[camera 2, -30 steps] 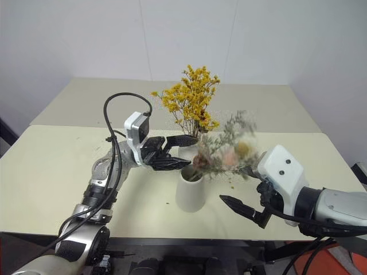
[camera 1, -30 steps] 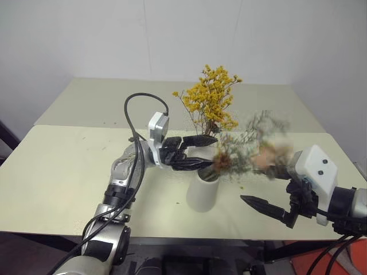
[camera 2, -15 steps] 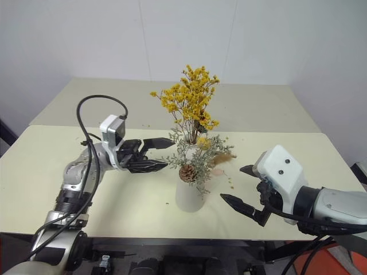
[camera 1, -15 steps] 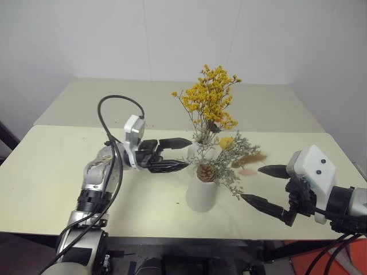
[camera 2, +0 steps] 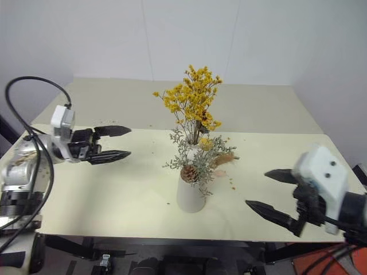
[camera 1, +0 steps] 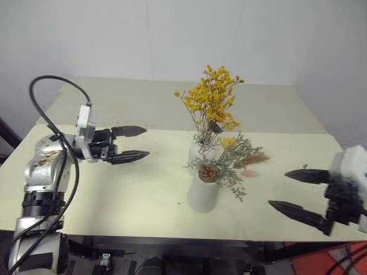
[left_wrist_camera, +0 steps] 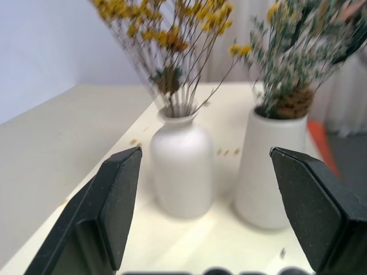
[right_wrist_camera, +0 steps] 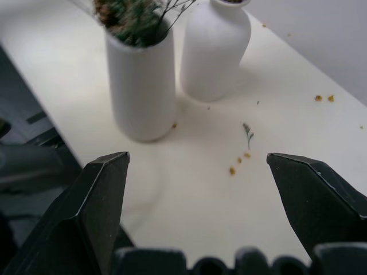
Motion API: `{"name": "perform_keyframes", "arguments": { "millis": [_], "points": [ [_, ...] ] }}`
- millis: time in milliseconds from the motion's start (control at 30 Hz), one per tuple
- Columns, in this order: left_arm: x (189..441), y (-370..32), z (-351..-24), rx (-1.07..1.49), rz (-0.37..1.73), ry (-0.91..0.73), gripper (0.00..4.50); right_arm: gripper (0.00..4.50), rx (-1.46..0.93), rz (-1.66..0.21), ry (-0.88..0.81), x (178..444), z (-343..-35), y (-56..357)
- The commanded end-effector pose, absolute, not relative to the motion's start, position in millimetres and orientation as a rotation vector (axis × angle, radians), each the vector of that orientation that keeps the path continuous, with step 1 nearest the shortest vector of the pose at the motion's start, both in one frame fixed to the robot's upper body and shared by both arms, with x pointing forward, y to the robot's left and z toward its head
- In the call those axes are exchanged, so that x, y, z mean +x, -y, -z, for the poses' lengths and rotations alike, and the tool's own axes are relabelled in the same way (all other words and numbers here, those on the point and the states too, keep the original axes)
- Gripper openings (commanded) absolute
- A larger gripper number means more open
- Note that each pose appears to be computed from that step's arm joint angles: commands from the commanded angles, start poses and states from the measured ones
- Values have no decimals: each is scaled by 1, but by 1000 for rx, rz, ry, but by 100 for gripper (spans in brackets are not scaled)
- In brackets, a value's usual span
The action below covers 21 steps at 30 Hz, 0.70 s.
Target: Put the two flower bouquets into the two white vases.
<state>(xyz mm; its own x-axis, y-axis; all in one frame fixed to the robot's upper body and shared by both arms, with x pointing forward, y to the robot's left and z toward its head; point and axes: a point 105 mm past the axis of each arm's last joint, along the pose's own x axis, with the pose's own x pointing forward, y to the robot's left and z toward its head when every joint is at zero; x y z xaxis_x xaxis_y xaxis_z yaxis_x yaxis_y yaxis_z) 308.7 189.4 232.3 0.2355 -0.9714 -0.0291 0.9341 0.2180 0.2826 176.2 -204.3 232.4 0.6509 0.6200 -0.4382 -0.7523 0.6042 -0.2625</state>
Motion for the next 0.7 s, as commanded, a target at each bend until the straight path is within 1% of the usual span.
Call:
{"name": "perform_keyframes", "arguments": {
  "millis": [33, 100, 200, 233, 300, 433, 600, 700],
  "points": [
    [293, -197, -242, 345, 1322, 184, 388, 450, -464, -791, -265, 171, -245, 225],
    [287, -200, -239, 341, 1324, 149, 388, 450, -463, -792, -260, 171, -244, 233],
    [280, -206, -235, 301, 1311, 117, 445, 450, -501, -782, -250, 175, -241, 242],
    [279, -207, -234, 302, 1299, 117, 448, 450, -512, -813, -248, 174, -240, 243],
    [277, -208, -232, 319, 1260, 126, 448, 450, -531, -868, -237, 169, -239, 243],
    [272, -209, -229, 343, 1231, 121, 448, 450, -564, -870, -245, 171, -236, 255],
    [265, -207, -237, 356, 1210, 141, 448, 450, -552, -885, -272, 175, -237, 261],
    [271, -211, -231, 417, 1116, 136, 448, 450, -541, -849, -300, 180, -234, 264]
  ]
}}
